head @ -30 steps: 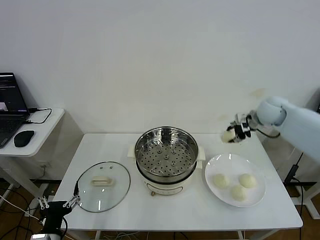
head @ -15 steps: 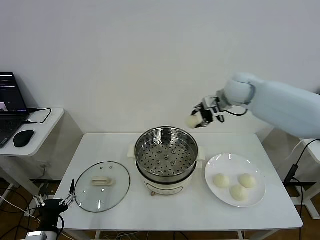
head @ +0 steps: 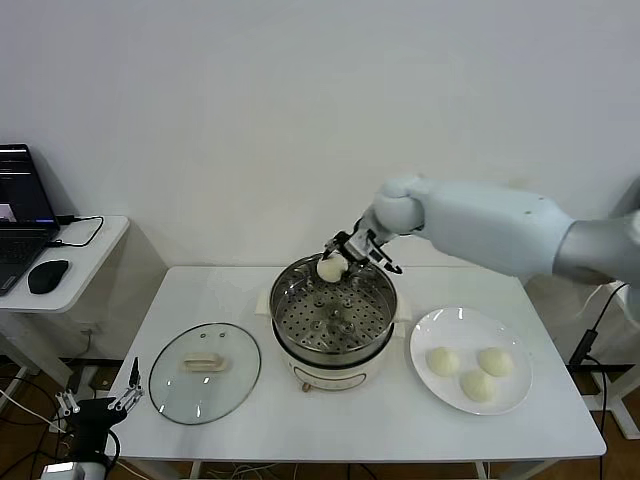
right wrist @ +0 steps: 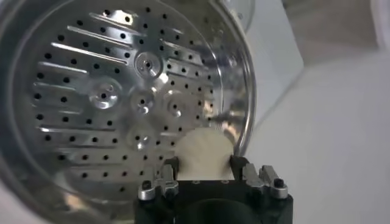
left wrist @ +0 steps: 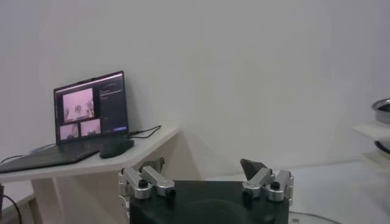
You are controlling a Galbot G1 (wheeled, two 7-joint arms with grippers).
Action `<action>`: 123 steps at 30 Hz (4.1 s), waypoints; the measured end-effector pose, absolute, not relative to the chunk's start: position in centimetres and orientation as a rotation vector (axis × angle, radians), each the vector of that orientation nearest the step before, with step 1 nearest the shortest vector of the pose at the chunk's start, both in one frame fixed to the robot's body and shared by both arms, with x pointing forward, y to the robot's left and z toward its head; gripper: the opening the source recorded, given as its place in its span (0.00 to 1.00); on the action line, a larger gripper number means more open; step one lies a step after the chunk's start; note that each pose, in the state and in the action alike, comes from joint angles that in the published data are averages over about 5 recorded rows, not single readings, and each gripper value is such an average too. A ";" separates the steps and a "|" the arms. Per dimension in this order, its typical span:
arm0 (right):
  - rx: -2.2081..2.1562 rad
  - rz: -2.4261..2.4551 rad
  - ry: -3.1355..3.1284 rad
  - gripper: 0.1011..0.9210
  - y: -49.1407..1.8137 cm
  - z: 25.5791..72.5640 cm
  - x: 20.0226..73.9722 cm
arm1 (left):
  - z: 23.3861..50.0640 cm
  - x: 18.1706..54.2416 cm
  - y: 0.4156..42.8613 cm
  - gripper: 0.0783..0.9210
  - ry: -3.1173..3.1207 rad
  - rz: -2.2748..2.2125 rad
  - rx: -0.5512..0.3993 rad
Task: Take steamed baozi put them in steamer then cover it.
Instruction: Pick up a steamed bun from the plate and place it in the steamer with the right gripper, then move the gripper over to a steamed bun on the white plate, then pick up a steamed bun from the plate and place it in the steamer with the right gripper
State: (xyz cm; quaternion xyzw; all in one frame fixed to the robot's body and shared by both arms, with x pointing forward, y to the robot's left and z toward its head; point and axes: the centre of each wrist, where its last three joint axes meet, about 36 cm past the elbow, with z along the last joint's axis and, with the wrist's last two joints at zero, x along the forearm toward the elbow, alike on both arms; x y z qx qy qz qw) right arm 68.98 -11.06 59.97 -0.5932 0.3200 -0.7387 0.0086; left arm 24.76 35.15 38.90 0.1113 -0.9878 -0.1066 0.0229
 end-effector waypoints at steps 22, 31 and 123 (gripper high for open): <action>-1.820 -2.318 0.732 0.87 -10.5 58.6 70.7 | 38.9 24.8 35.1 0.88 -3.059 -0.324 0.347; -1.850 -2.373 1.079 0.88 -13.0 63.9 68.2 | 39.5 24.7 35.0 0.88 -3.066 -0.334 0.335; -1.997 -2.304 2.452 0.54 -34.7 49.7 58.2 | 39.5 24.4 35.4 0.88 -3.051 -0.362 0.337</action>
